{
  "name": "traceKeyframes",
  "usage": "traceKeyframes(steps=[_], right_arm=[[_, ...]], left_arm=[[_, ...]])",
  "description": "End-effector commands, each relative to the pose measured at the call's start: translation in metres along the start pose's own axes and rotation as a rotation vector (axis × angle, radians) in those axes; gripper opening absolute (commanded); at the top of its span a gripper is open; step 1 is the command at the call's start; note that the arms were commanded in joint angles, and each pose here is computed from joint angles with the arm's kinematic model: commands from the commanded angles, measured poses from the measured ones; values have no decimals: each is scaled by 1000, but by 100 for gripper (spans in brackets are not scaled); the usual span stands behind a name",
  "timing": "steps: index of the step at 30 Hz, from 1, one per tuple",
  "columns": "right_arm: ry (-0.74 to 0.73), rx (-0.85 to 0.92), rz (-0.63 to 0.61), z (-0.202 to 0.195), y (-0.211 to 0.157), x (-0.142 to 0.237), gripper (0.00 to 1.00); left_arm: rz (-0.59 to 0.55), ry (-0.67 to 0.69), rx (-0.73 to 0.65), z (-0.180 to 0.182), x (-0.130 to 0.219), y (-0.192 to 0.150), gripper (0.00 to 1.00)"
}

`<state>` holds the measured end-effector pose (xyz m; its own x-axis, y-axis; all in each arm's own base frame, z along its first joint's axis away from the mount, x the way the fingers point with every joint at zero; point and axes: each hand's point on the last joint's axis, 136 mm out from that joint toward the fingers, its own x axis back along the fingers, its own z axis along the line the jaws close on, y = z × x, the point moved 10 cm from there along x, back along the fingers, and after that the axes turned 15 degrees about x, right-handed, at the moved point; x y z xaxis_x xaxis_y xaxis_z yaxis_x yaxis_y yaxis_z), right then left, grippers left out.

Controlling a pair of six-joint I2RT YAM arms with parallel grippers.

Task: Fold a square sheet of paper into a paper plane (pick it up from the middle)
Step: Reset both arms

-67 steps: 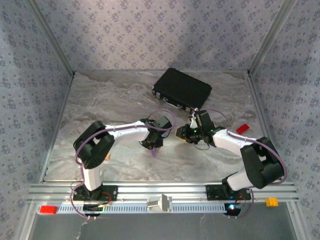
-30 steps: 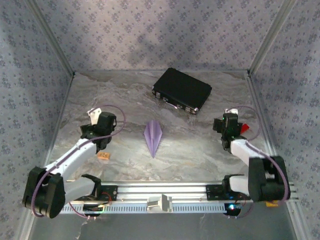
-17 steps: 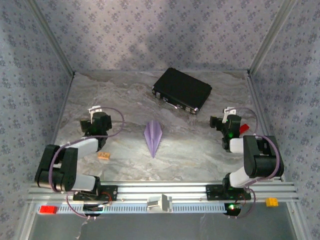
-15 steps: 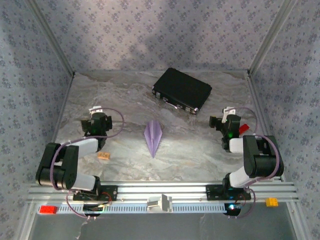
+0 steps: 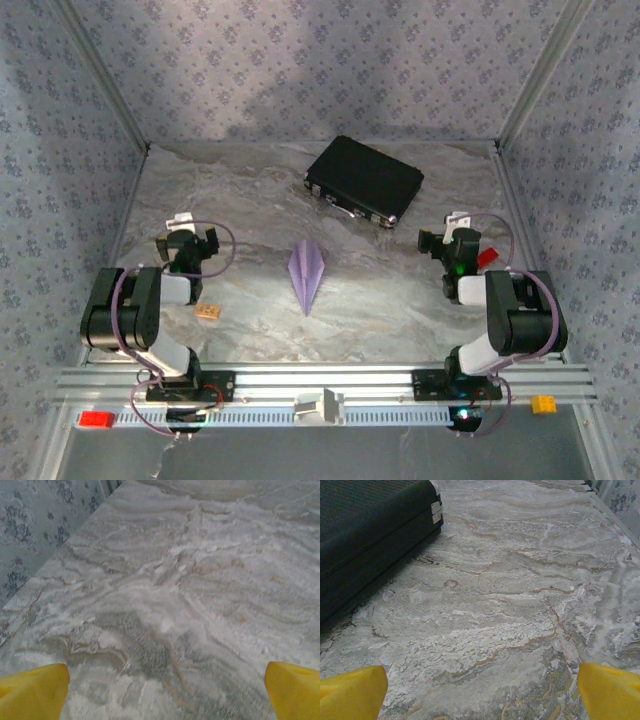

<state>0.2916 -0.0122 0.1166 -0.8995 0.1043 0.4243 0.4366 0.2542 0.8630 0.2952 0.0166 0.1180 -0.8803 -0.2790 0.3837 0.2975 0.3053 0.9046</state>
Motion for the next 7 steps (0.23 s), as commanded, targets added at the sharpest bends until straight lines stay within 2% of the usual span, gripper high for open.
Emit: traceKeyframes(steps=[1,7], right_arm=[[-21,14,-29,-2,9,-4,99],[-20,14,-31,-2,9,-3,99]], left_arm=[[-37,-36,14,-6,0,9,100],[-30,-35,15,-6,0,10,100]])
